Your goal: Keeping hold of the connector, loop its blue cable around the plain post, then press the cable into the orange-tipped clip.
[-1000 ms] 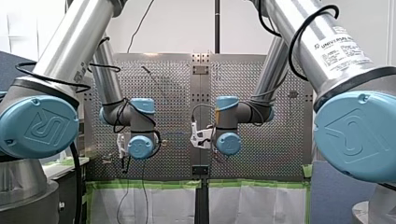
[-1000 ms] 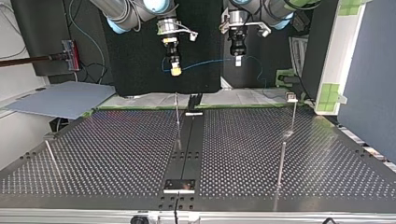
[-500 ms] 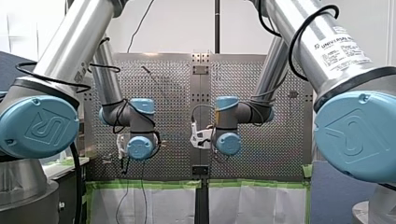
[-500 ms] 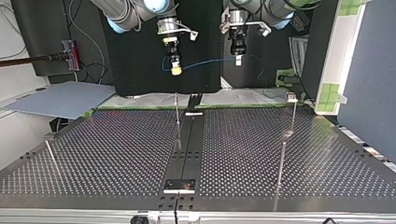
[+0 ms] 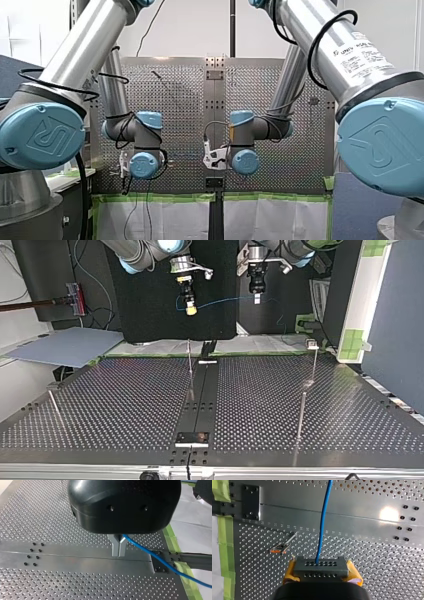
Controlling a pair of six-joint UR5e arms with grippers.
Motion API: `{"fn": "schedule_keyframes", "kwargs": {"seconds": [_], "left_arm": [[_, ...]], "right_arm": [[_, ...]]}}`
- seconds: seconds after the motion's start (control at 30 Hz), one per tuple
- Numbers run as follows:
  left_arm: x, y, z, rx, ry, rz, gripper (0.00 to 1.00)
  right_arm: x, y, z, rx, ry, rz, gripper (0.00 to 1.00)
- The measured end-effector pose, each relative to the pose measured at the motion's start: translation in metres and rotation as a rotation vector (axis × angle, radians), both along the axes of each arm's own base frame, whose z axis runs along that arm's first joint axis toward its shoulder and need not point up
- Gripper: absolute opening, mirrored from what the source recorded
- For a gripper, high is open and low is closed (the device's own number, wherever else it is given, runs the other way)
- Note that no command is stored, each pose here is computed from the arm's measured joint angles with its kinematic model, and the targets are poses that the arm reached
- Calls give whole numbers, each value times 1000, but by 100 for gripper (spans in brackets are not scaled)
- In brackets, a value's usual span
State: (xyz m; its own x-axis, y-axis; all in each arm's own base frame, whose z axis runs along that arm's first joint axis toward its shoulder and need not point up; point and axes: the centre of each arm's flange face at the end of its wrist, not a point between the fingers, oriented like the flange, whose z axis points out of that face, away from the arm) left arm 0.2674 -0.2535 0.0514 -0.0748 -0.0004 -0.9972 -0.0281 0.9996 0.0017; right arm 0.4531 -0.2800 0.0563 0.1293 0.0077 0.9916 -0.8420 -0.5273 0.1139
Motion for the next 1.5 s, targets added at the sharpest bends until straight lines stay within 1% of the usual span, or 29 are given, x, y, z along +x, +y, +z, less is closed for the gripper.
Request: {"fn": "schedule_keyframes", "kwargs": {"seconds": [1.07,1.17,1.2,1.3,1.4,1.5], "left_arm": [[0,0,0,1,0,0,0],[2,-5,6,6,-10,-1,0],[2,-7,8,6,-14,-1,0],[-1,-14,18,-6,-25,0,0],[-2,-16,27,-13,-30,16,0],[0,-15,37,-18,-37,43,0]], "right_arm": [[0,0,0,0,0,0,0],[5,3,-3,14,-2,-1,0],[8,4,-3,18,-6,-1,0],[20,6,9,24,-39,-9,0],[29,1,27,23,-80,-27,0],[37,-7,49,20,-126,-30,0]]}}
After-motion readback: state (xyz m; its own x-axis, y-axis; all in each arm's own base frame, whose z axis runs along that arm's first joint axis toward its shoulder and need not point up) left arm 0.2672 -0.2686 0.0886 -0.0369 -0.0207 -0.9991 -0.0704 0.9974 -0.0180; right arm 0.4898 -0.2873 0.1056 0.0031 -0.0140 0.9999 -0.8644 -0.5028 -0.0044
